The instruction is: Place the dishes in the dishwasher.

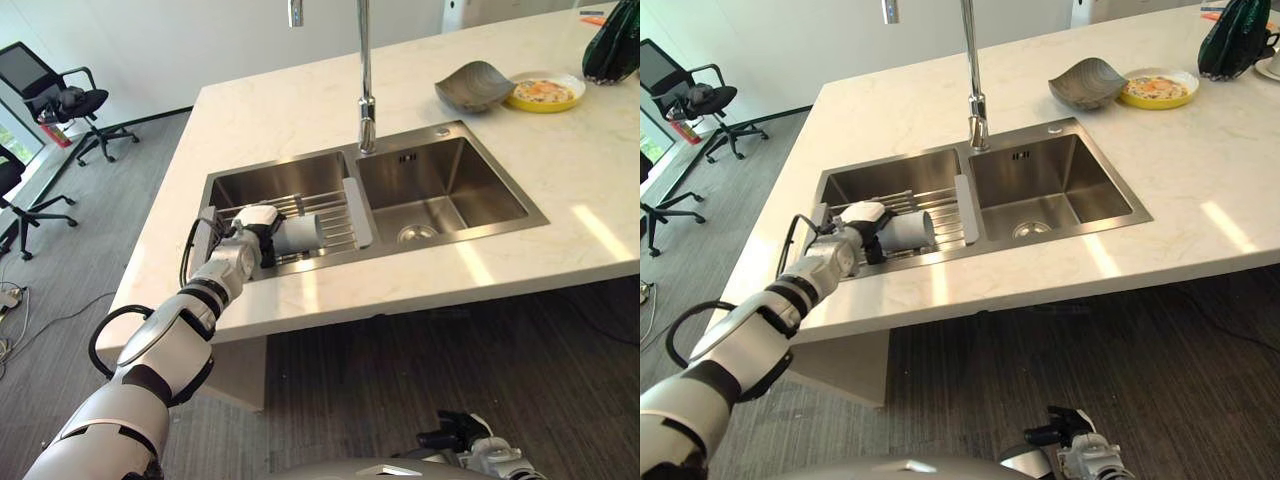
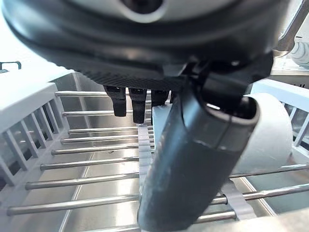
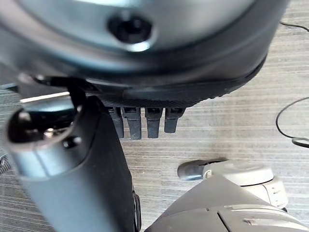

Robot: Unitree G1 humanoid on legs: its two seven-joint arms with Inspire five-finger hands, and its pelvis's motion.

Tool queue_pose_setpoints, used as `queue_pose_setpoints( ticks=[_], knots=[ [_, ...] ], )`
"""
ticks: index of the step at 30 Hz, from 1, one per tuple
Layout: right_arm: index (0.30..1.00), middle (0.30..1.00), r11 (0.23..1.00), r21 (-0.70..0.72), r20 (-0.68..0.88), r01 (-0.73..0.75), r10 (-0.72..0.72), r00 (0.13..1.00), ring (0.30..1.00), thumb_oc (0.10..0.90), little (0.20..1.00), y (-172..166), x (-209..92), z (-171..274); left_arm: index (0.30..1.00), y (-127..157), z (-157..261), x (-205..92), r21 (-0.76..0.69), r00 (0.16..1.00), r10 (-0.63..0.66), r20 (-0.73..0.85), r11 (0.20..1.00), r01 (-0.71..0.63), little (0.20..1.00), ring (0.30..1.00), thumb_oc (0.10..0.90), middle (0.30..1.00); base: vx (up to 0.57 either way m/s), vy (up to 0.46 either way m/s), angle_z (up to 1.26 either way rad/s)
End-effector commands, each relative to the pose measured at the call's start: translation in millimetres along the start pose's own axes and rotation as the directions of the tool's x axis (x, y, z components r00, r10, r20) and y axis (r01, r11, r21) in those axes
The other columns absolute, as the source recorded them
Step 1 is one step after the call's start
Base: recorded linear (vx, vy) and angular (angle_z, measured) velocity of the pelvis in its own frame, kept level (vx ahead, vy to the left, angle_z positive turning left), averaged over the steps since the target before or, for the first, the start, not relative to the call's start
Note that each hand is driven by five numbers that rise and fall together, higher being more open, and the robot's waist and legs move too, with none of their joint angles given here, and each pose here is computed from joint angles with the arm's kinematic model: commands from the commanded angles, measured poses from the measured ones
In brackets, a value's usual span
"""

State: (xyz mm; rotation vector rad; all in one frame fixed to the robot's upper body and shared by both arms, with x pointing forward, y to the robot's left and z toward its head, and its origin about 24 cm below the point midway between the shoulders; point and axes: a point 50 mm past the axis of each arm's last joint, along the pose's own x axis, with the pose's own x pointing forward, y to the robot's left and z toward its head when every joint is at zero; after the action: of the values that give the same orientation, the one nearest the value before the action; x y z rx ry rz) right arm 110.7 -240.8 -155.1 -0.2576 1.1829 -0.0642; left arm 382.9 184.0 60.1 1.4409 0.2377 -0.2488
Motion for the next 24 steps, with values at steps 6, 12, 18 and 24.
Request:
queue_pose_setpoints(
  ticks=[6,12,18,24],
  knots=[
    [0.9,0.9,1.0,0.008,-0.027,0.002,-0.002,1.0,0.9,0.8,0.9,-1.3,-1.8,-12.9,0.3,69.4,8.7,0.1,-0.008,0.969,0.236,0.077,0.972,-0.236,0.3,0.3,0.4,0.3,0.0,-0.002,0.01],
    [0.9,0.9,1.0,0.016,0.011,-0.003,0.003,1.0,0.9,0.8,0.9,3.9,-0.7,-3.5,0.3,88.8,26.2,-11.1,-0.2,0.898,0.406,0.169,0.906,-0.372,0.3,0.3,0.4,0.3,0.0,-0.004,0.06],
    [0.9,0.9,1.0,0.018,0.034,-0.008,0.007,0.999,0.9,0.8,0.9,7.8,0.0,3.2,0.3,100.8,28.7,-18.6,-0.347,0.847,0.511,0.149,0.829,-0.439,0.3,0.3,0.4,0.3,0.0,0.003,0.07],
    [0.9,0.9,1.0,0.01,0.029,-0.015,0.014,0.999,0.9,0.8,0.9,10.8,0.1,3.2,0.9,138.1,24.8,-28.0,-0.479,0.756,0.653,0.05,0.68,-0.555,0.9,0.9,0.8,0.9,0.0,-0.002,0.08]
  ],
)
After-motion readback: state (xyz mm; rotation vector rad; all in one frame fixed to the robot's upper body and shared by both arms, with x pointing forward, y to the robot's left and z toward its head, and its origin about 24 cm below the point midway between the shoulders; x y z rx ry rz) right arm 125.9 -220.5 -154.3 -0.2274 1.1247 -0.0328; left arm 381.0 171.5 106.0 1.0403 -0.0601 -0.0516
